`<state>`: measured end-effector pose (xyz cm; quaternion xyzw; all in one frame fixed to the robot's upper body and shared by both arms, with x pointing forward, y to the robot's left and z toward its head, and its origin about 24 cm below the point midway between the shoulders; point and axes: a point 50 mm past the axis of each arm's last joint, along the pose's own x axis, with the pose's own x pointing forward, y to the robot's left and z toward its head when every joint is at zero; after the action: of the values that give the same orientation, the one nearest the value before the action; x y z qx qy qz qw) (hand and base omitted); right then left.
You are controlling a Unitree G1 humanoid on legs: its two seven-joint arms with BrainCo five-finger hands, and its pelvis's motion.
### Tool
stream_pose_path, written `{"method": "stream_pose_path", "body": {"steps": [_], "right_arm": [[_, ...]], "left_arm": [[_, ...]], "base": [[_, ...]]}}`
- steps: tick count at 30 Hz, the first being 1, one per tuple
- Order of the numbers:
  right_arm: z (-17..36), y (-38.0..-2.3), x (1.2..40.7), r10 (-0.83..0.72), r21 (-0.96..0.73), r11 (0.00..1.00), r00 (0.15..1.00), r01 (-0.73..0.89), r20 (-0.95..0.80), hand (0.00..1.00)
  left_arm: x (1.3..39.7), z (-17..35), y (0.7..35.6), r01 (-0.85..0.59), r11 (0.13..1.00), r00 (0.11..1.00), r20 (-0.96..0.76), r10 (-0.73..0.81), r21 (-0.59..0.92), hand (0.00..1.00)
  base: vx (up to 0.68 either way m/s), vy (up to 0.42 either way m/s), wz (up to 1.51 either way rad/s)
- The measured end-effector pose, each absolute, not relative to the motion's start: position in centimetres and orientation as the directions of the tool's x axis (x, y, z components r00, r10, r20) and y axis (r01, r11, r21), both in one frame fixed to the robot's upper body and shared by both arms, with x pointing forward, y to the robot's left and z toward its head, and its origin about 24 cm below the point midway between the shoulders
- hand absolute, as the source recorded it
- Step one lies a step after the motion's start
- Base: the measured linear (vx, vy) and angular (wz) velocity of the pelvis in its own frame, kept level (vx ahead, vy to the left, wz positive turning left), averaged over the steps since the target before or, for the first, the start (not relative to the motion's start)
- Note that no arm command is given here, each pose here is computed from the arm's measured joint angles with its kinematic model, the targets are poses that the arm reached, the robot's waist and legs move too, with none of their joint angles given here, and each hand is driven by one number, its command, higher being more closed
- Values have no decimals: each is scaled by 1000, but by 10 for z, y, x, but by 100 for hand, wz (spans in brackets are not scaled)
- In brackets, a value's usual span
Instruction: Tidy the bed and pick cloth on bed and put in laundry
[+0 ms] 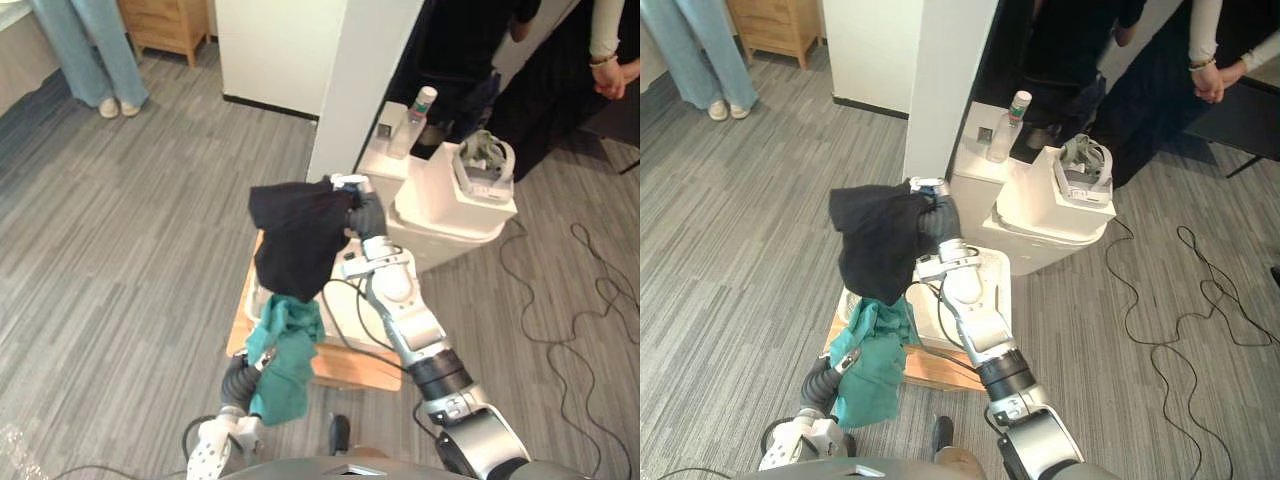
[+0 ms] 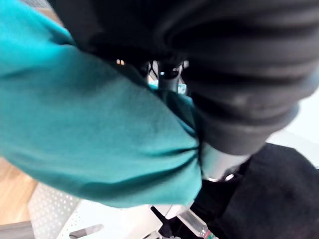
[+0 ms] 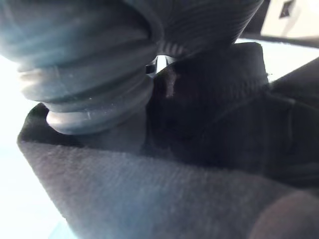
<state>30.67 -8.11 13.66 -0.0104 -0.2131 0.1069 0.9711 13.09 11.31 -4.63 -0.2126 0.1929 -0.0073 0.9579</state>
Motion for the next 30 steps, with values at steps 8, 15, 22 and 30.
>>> {"method": "stream_pose_path", "body": {"steps": [8,15,22,30], "right_arm": [[98,-89,351,152,-152,980,974,-127,167,100],[129,-147,398,-106,-200,971,988,128,115,100],[153,-219,403,-353,-237,896,926,375,131,100],[119,-197,383,-296,-295,898,944,328,147,0]], "left_arm": [[129,-54,116,-72,920,916,-391,-92,-386,100],[187,-40,137,-43,957,961,-275,-39,-287,100],[201,-20,135,-54,951,986,-167,3,-305,100],[207,-17,132,-64,947,988,-154,15,-314,100]], "base": [[-63,2,11],[-100,-20,4],[-33,-11,-16],[-7,-12,-20]]}}
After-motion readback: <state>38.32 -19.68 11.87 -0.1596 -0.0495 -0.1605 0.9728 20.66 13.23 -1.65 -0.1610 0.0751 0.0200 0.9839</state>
